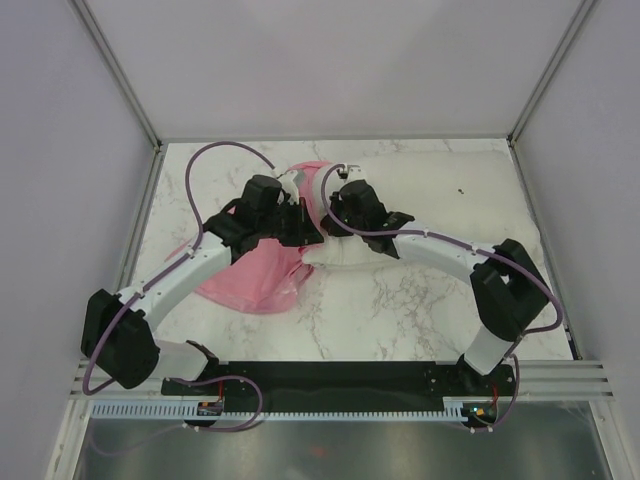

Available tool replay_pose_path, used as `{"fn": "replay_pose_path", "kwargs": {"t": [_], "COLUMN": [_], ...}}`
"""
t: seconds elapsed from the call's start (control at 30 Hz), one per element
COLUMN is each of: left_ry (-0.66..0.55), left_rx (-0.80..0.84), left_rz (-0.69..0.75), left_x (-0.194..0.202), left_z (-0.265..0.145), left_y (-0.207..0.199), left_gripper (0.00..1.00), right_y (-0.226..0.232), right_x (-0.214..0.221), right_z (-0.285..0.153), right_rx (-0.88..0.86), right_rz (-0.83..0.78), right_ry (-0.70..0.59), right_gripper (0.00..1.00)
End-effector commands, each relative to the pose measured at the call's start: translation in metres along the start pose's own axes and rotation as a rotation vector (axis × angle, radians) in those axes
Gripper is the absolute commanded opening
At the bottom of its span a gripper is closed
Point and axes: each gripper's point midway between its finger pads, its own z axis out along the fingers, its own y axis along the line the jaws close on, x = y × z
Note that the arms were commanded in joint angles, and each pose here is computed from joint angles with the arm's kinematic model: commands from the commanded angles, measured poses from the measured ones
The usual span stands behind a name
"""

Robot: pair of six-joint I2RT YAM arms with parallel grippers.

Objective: Put the pillow into the pillowcase

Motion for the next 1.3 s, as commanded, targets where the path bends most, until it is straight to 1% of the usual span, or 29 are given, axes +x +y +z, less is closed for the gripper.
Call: {"fn": "replay_pose_path", "kwargs": {"t": [0.0,0.07,0.13,0.17,0.2,0.23,0.27,0.3,0.33,0.37,0.43,0.5,0.53,0.57,0.67,0.7,0.73,0.77,0.83,0.9,1.03,1.07,1.1,1.13,1.27], "left_ry": [0.08,0.056,0.022,-0.03,-0.015,-0.032,-0.072,-0.056,-0.055,-0.081,-0.059,-0.059,-0.063,-0.06,-0.08,-0.087,-0.096,-0.14,-0.171,-0.217,-0.228,-0.239,-0.238,-0.234,-0.194], "left_rx": [0.263,0.251,0.168,0.061,-0.039,-0.121,-0.26,-0.337,-0.374,-0.444,-0.476,-0.516,-0.526,-0.543,-0.548,-0.544,-0.544,-0.539,-0.544,-0.53,-0.493,-0.509,-0.506,-0.523,-0.6], "left_rz": [-0.008,-0.007,-0.024,-0.003,-0.009,0.016,0.022,0.024,0.035,0.043,0.049,0.067,0.07,0.071,0.077,0.08,0.072,0.07,0.063,0.065,0.084,0.091,0.106,0.11,0.126], "left_x": [0.011,0.005,-0.004,-0.014,-0.011,-0.016,-0.024,-0.021,-0.022,-0.029,-0.027,-0.026,-0.026,-0.026,-0.027,-0.028,-0.027,-0.034,-0.034,-0.04,-0.038,-0.039,-0.036,-0.035,-0.029], "left_z": [-0.035,-0.037,-0.036,-0.032,-0.029,-0.028,-0.029,-0.026,-0.025,-0.027,-0.018,-0.013,-0.011,-0.007,-0.001,-0.001,-0.001,-0.007,-0.012,-0.019,-0.015,-0.015,-0.012,-0.006,0.015], "left_y": [-0.069,-0.066,-0.045,-0.025,-0.005,0.01,0.035,0.051,0.059,0.071,0.079,0.082,0.081,0.084,0.08,0.077,0.076,0.071,0.071,0.065,0.045,0.044,0.037,0.038,0.056], "left_gripper": [0.02,0.02,0.02,0.02,0.02,0.02,0.02,0.02,0.02,0.02,0.02,0.1,0.15,0.31,0.51,0.54,0.58,0.61,0.67,0.69,0.72,0.74,0.78,0.83,0.83], "right_y": [-0.024,-0.035,-0.031,-0.035,-0.034,-0.035,-0.034,-0.031,-0.03,-0.029,-0.027,-0.026,-0.024,-0.024,-0.022,-0.021,-0.02,-0.021,-0.021,-0.021,-0.02,-0.02,-0.02,-0.019,-0.015], "right_x": [-0.04,-0.024,-0.032,-0.027,-0.034,-0.035,-0.038,-0.04,-0.043,-0.043,-0.048,-0.051,-0.053,-0.054,-0.053,-0.053,-0.053,-0.052,-0.052,-0.052,-0.053,-0.053,-0.054,-0.055,-0.059], "right_z": [0.03,0.029,0.016,0.01,-0.001,-0.007,-0.013,-0.023,-0.028,-0.032,-0.042,-0.048,-0.049,-0.049,-0.047,-0.046,-0.046,-0.044,-0.043,-0.042,-0.041,-0.04,-0.04,-0.041,-0.043], "right_rx": [0.044,0.047,0.012,0.02,0.021,0.027,0.024,0.012,0.008,0.004,-0.004,-0.002,-0.008,-0.009,-0.017,-0.022,-0.023,-0.022,-0.022,-0.019,-0.014,-0.012,-0.014,-0.016,-0.03], "right_rz": [0.097,0.104,0.106,0.089,0.08,0.069,0.05,0.041,0.035,0.024,0.018,0.008,0.004,0.003,0.002,0.003,0.0,0.001,0.001,0.001,-0.006,-0.008,-0.006,-0.006,-0.003], "right_ry": [-0.142,-0.11,-0.143,-0.138,-0.154,-0.155,-0.16,-0.156,-0.159,-0.156,-0.167,-0.173,-0.175,-0.173,-0.165,-0.164,-0.162,-0.159,-0.155,-0.157,-0.14,-0.138,-0.14,-0.141,-0.148], "right_gripper": [0.0,0.0,0.0,0.0,0.0,0.0,0.0,0.0,0.0,0.0,0.0,0.0,0.0,0.0,0.0,0.0,0.0,0.0,0.0,0.0,0.0,0.0,0.0,0.0,0.0]}}
